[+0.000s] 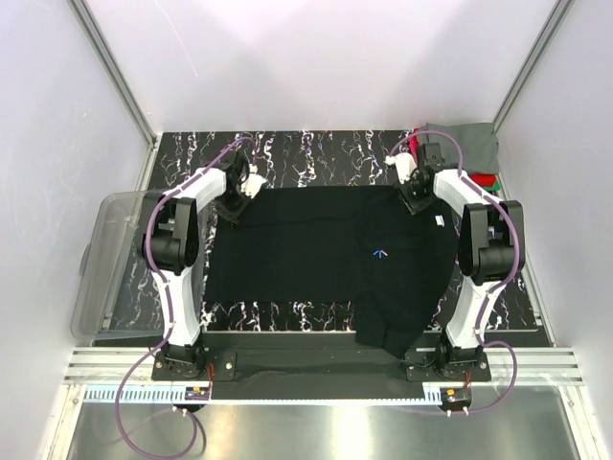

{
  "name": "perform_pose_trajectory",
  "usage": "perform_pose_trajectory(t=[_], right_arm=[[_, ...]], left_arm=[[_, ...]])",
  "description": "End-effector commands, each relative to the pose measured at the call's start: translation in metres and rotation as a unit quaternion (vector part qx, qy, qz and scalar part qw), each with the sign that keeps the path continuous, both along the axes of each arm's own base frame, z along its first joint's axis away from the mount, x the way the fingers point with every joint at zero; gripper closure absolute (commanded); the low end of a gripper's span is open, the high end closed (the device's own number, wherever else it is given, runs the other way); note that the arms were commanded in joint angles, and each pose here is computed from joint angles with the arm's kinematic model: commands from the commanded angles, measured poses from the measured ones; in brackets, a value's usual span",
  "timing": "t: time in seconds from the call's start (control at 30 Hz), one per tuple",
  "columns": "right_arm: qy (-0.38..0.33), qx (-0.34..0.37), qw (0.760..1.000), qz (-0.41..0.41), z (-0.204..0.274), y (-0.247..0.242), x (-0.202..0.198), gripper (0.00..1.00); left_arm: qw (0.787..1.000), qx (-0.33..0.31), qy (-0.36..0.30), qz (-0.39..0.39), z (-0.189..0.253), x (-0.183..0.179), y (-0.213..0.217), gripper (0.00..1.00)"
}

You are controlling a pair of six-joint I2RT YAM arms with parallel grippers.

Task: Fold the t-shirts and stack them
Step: Fold the tshirt

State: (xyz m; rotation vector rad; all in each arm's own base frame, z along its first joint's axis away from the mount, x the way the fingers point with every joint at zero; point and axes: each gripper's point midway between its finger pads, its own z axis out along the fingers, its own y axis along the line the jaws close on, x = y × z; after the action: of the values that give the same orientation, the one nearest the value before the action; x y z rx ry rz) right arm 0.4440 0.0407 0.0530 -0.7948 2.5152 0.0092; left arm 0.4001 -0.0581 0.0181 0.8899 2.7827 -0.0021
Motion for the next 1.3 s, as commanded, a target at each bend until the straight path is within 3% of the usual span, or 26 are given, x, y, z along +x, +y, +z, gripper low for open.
perform_pose_trajectory(t=[0.0, 0.33, 0.53, 0.67, 0.93, 1.27], right_arm=[[-0.009, -0.017, 1.0, -0.005, 0.003, -0.009, -0.004, 0.64], [0.068, -0.031, 0.997, -0.019, -0.034, -0.021, -0.078, 0.65], [0.06, -0.035, 0.997, -0.026, -0.019, -0.024, -0.092, 0.64], [0.035, -0.041, 0.998, -0.025, 0.001, -0.026, -0.082, 0.65], [-0.079, -0.031, 0.995, -0.044, 0.071, -0.032, -0.004, 0.65], [-0.059, -0.032, 0.996, -0.062, 0.027, -0.052, 0.044, 0.66]], left_arm=[[1.0, 0.008, 0.006, 0.006, -0.004, -0.004, 0.006, 1.0], [0.999, 0.02, 0.03, 0.009, -0.015, -0.024, 0.021, 1.0], [0.999, 0.022, 0.037, 0.009, -0.019, -0.035, 0.025, 1.0], [1.0, 0.017, 0.024, 0.009, -0.008, -0.03, 0.023, 1.0], [0.998, -0.04, -0.052, 0.001, 0.06, 0.015, -0.001, 1.0], [0.999, -0.003, -0.037, 0.009, 0.035, 0.033, 0.011, 1.0]])
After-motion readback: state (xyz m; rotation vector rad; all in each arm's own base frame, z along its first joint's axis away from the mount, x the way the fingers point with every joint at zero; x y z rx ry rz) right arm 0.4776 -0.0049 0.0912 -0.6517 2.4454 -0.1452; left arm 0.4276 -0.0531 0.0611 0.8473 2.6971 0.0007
